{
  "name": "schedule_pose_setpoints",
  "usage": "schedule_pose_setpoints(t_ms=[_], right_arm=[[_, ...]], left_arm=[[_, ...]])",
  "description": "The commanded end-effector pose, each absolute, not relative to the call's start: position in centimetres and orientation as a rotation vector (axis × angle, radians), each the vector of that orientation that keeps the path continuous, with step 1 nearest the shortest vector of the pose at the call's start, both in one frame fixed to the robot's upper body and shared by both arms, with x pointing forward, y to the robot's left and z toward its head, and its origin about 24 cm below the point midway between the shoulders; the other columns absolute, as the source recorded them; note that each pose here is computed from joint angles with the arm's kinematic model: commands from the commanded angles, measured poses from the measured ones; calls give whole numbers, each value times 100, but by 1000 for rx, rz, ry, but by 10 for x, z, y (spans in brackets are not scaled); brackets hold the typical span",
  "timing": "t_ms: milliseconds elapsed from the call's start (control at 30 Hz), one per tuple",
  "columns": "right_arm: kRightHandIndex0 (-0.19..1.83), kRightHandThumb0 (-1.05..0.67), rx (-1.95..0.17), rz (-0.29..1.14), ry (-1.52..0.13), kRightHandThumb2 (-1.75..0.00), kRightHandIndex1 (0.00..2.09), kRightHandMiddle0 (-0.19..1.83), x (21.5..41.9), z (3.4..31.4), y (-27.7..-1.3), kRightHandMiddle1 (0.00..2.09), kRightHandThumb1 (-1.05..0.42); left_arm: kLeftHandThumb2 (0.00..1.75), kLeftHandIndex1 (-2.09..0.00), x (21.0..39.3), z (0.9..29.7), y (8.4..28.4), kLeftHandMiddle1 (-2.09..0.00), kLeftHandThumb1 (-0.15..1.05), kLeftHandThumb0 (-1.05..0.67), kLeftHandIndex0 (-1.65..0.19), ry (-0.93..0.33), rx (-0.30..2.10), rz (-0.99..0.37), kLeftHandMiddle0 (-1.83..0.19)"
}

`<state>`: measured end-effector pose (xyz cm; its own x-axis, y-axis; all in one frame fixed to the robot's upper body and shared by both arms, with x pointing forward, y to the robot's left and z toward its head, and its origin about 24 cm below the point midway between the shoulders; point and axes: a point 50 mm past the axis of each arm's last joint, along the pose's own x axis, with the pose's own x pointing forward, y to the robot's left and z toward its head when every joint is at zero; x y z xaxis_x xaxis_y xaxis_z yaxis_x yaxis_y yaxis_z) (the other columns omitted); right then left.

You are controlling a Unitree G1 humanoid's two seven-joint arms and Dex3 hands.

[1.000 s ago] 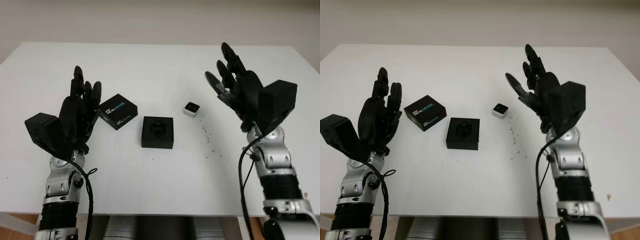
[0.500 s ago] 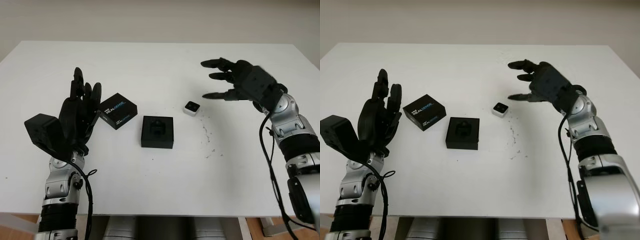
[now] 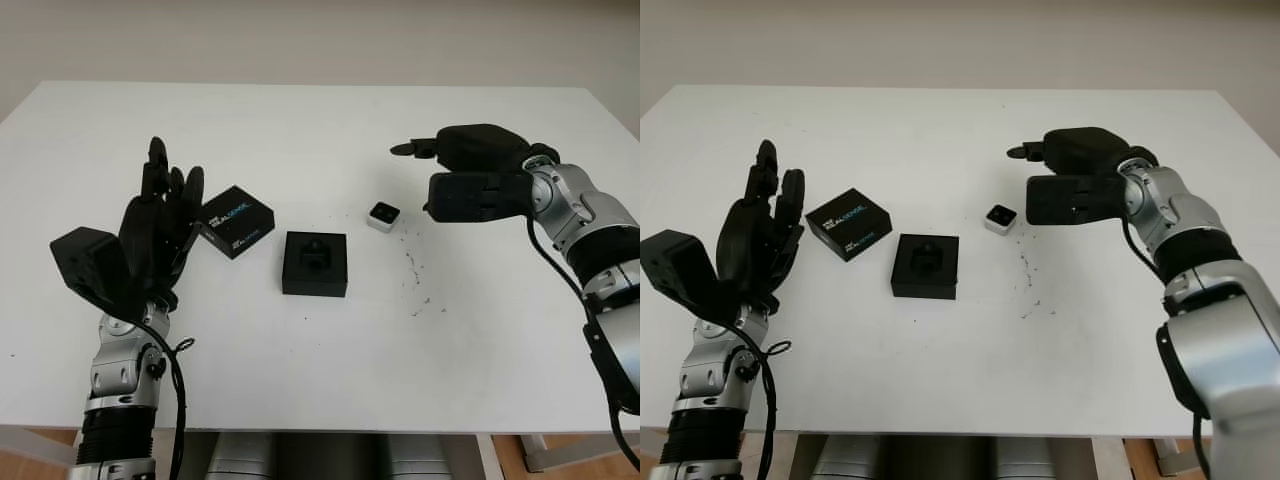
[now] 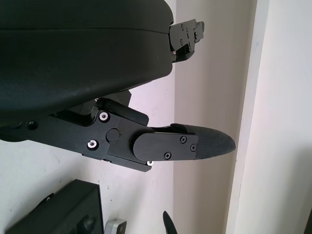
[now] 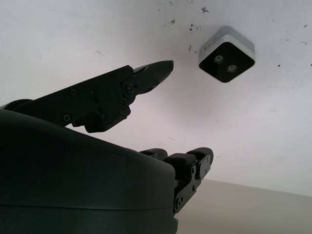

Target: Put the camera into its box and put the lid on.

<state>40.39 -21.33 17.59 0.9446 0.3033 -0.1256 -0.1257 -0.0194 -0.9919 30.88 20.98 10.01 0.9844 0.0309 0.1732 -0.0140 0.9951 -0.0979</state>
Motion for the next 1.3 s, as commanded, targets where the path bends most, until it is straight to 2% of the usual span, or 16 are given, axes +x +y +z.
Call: schedule_pose_setpoints(t_ms=[0, 167, 667, 1267], right_arm=[[36, -14, -1600, 327, -192, -5, 11, 41, 405, 186, -212, 8, -87], [42, -17, -1663, 344, -264, -5, 12, 44, 404, 182, -207, 8, -86], [49, -30, -1738, 397, -304, -5, 11, 51, 405, 170, -192, 8, -84], [52, -25, -1660, 435, -336, -5, 9, 53, 404, 159, -179, 7, -84]], left_arm=[[35, -4, 309, 103, 209, -5, 105, -68, 19, -185, -99, 24, 19], [37, -4, 308, 102, 209, -5, 105, -68, 19, -180, -89, 30, 19], [38, -4, 303, 99, 210, -5, 105, -69, 19, -170, -77, 53, 18], [35, -5, 298, 98, 207, -5, 105, -70, 18, -157, -97, 60, 18]])
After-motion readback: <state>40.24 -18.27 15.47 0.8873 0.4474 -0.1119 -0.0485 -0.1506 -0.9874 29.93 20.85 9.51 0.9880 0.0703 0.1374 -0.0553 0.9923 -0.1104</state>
